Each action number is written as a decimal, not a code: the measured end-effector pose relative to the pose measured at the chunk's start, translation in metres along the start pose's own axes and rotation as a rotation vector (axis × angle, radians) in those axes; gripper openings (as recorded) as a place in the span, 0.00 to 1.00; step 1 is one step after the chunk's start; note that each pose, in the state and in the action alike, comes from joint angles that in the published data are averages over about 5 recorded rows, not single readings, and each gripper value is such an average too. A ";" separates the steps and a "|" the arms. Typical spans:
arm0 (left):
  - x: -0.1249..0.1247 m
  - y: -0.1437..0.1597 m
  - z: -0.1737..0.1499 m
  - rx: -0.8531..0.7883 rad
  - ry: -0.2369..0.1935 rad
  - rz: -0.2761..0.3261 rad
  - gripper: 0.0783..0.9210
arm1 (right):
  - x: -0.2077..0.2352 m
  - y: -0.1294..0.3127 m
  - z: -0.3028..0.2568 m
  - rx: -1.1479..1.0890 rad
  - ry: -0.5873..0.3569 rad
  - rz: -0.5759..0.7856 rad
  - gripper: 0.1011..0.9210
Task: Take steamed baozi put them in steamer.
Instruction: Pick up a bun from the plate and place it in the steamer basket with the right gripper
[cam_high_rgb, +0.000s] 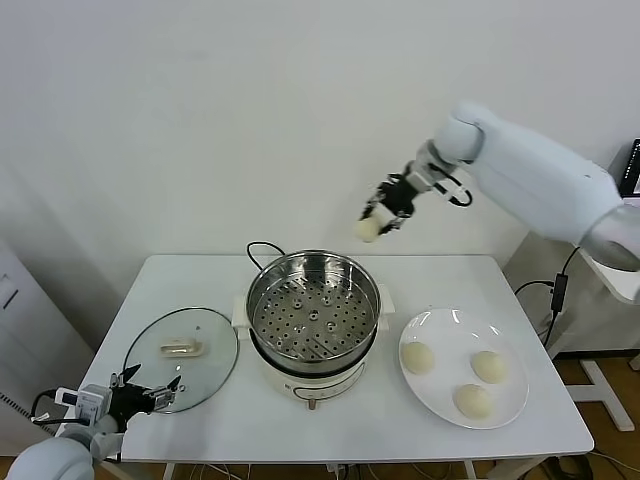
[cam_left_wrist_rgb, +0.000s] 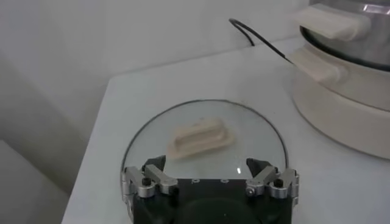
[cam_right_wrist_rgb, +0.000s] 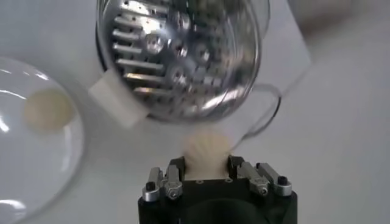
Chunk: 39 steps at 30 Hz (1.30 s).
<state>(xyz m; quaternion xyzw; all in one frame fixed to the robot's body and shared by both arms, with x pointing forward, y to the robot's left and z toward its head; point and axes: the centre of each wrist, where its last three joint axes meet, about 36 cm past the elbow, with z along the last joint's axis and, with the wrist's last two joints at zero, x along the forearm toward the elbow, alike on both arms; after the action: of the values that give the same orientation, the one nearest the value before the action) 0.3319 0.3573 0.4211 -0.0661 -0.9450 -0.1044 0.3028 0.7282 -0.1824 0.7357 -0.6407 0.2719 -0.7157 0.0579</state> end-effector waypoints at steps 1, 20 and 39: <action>0.000 0.000 0.000 0.000 0.001 0.000 0.88 | -0.004 -0.006 -0.004 0.032 -0.005 -0.006 0.43; -0.001 0.002 -0.001 -0.006 -0.003 -0.002 0.88 | -0.098 -0.037 -0.054 0.327 0.000 -0.140 0.43; -0.001 0.001 0.001 -0.010 0.000 0.001 0.88 | -0.165 -0.029 -0.068 0.341 0.013 -0.185 0.55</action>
<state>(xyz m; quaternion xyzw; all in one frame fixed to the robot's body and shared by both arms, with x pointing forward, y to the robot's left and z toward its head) 0.3324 0.3583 0.4203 -0.0680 -0.9444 -0.1091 0.3026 0.6999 -0.0649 0.6009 -0.6394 0.0870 -0.7577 0.0976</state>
